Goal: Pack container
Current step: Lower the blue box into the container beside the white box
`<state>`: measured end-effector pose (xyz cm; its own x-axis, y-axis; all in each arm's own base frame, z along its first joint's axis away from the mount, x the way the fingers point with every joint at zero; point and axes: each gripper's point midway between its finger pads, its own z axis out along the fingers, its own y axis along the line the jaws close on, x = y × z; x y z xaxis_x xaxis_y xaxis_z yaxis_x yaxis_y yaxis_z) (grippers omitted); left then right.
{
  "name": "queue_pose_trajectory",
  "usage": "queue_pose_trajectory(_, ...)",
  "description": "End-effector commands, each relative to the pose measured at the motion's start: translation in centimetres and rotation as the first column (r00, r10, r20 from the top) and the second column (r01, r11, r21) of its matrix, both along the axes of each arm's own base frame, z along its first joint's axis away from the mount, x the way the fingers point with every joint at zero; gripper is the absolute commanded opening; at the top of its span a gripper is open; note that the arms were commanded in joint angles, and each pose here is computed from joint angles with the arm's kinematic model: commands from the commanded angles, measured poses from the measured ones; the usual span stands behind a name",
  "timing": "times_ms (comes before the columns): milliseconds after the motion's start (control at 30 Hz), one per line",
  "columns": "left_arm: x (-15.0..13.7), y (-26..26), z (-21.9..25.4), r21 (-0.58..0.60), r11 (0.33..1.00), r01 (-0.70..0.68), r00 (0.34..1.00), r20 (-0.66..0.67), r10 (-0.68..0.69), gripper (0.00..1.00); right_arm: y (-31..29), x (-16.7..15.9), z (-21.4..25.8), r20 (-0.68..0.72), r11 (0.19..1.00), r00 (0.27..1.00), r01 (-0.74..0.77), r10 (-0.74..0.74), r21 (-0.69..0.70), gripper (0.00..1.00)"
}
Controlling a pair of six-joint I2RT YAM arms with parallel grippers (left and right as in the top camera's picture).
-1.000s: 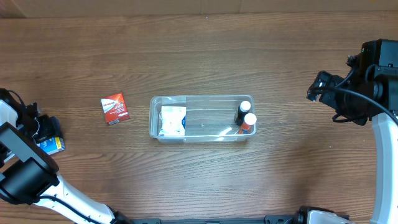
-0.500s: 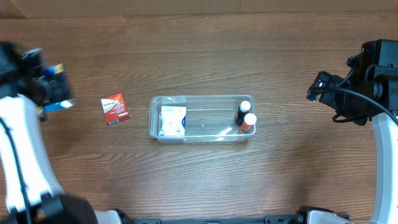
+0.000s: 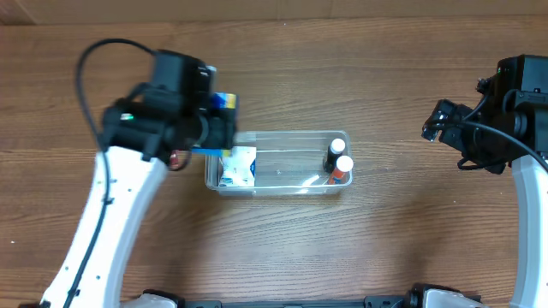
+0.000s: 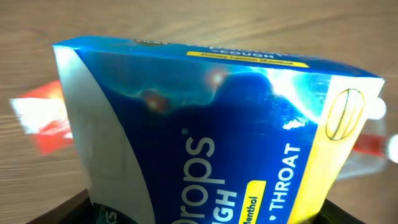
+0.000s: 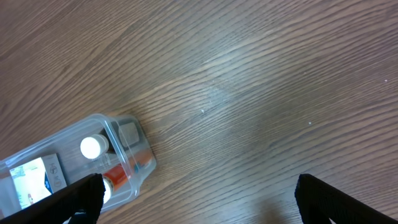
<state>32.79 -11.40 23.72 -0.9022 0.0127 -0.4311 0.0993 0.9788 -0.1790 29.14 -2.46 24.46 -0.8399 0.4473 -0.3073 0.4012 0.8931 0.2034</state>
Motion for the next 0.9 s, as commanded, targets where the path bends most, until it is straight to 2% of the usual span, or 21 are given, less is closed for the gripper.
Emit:
queue_pose_trajectory(0, -0.6, -4.0, -1.7, -0.044, 0.998, -0.041, 0.996, -0.081, 0.037, 0.57, 0.2, -0.1, 0.2, 0.012, 1.0, 1.0, -0.006, 0.006, 0.006, 1.0)
queue_pose_trajectory(300, -1.6, -8.3, -6.8, -0.026, 0.989, -0.144, 0.956, -0.263, 0.132, 0.58, 0.2, -0.2, 0.2, 0.008, 1.0, 1.0, -0.006, 0.006, 0.007, 1.0)
queue_pose_trajectory(867, -0.9, -9.6, -13.1, 0.062, 0.984, -0.167, 0.909, -0.378, 0.178, 0.62, 0.2, -0.3, 0.1, 0.0, 1.0, 1.0, -0.006, 0.006, 0.008, 1.0)
